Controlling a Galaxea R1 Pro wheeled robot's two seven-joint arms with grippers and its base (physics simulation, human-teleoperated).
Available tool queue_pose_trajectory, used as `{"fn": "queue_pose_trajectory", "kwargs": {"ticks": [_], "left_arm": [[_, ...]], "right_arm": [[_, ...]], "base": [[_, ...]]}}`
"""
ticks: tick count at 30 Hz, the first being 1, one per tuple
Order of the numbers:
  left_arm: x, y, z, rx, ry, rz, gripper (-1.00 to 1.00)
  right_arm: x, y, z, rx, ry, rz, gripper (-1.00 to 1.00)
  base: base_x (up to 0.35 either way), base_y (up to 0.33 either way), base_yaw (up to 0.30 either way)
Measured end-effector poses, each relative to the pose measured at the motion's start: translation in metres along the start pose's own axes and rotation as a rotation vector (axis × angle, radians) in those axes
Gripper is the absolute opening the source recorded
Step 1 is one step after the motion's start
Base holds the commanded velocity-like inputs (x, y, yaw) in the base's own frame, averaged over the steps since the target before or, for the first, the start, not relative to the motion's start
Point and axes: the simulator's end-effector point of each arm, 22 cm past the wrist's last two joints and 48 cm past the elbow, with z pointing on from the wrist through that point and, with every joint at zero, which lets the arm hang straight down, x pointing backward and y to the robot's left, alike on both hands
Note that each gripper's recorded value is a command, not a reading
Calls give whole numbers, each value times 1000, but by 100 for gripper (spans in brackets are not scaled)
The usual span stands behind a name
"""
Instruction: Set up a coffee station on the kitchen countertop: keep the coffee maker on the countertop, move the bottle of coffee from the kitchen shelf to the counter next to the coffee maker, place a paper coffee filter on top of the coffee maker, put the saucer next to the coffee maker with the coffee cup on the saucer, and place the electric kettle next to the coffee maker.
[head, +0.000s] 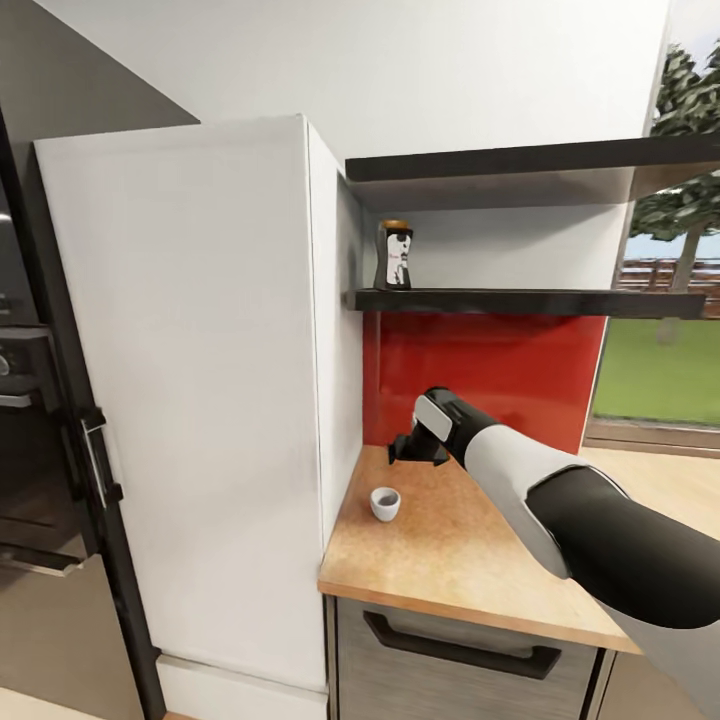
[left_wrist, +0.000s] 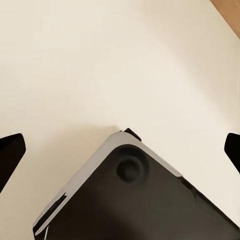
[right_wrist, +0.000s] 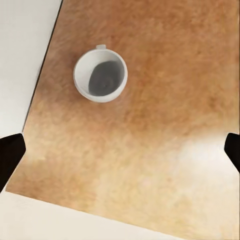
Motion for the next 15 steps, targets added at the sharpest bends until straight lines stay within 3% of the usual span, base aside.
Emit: {"fn": "queue_pose_trajectory", "kwargs": {"ticks": [6,15], "left_arm": [[0,-1,0,3,-1,4,100],[1,0,6,-5,-1,-3,100]], "right_arm": [[12,-8,8,12,31,-2,100],[36,10,18,-89,110,-6,100]], "base": [[8,0,0],[1,0,0]]}}
